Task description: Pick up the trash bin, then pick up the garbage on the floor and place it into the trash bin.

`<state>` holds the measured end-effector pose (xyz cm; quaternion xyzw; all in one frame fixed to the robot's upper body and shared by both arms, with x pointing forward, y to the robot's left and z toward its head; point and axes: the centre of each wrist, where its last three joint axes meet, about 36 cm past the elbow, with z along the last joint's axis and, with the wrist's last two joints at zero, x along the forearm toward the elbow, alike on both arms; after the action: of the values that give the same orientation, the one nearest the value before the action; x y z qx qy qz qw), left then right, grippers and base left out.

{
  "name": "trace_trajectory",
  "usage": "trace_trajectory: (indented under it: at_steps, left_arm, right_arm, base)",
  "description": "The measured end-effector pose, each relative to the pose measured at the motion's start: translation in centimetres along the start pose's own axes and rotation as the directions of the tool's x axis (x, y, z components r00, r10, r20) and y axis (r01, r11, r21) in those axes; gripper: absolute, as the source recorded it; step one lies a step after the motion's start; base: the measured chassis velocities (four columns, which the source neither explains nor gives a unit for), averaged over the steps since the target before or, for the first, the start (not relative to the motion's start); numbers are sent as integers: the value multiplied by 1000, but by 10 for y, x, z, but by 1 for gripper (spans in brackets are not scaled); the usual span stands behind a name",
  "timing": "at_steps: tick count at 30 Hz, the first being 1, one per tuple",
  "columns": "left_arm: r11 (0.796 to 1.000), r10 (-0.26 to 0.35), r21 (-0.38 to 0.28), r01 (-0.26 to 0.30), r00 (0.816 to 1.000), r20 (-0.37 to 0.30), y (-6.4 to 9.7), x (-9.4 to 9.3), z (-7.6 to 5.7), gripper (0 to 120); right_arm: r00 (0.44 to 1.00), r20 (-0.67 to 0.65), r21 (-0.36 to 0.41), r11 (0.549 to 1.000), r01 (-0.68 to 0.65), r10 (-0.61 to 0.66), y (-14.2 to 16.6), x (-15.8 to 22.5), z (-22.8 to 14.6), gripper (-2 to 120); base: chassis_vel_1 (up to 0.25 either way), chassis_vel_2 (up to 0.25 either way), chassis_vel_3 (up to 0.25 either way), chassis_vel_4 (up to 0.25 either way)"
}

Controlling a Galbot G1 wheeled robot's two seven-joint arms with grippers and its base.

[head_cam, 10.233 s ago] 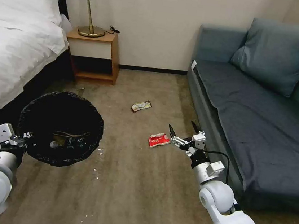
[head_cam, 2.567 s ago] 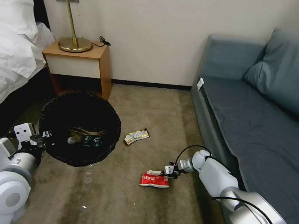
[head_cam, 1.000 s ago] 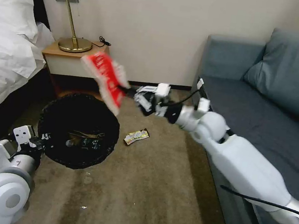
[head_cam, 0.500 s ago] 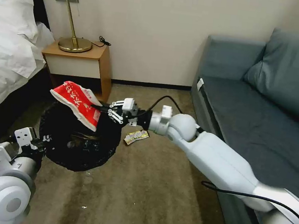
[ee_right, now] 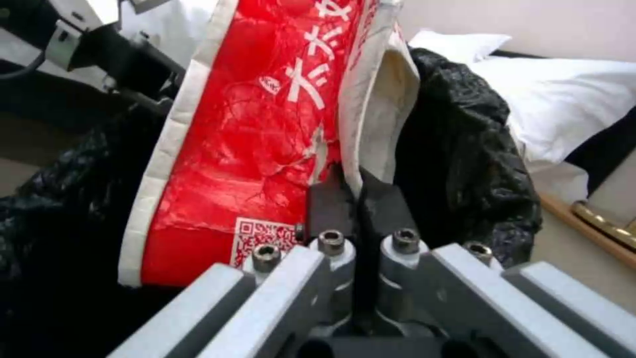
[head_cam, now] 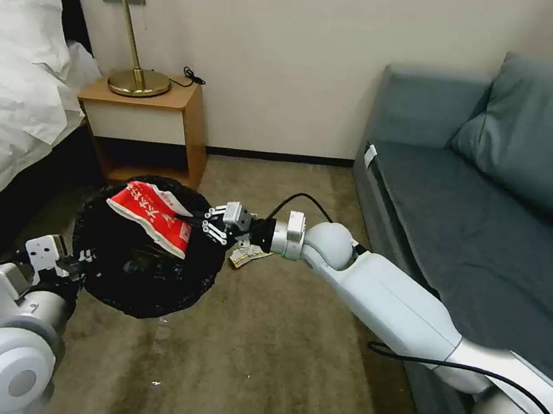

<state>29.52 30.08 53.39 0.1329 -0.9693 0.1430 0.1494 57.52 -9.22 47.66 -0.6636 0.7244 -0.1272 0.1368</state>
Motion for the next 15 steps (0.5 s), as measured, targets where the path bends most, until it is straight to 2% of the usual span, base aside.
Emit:
trace_trajectory:
  at_steps: [15]
  left_arm:
    - [1000,-2,3,2,1000,-1,0,-1,0,0]
  right_arm:
    - [1000,7,41,999,26,-26,0,-2,-8,0]
  base:
    - [0,0,0,0]
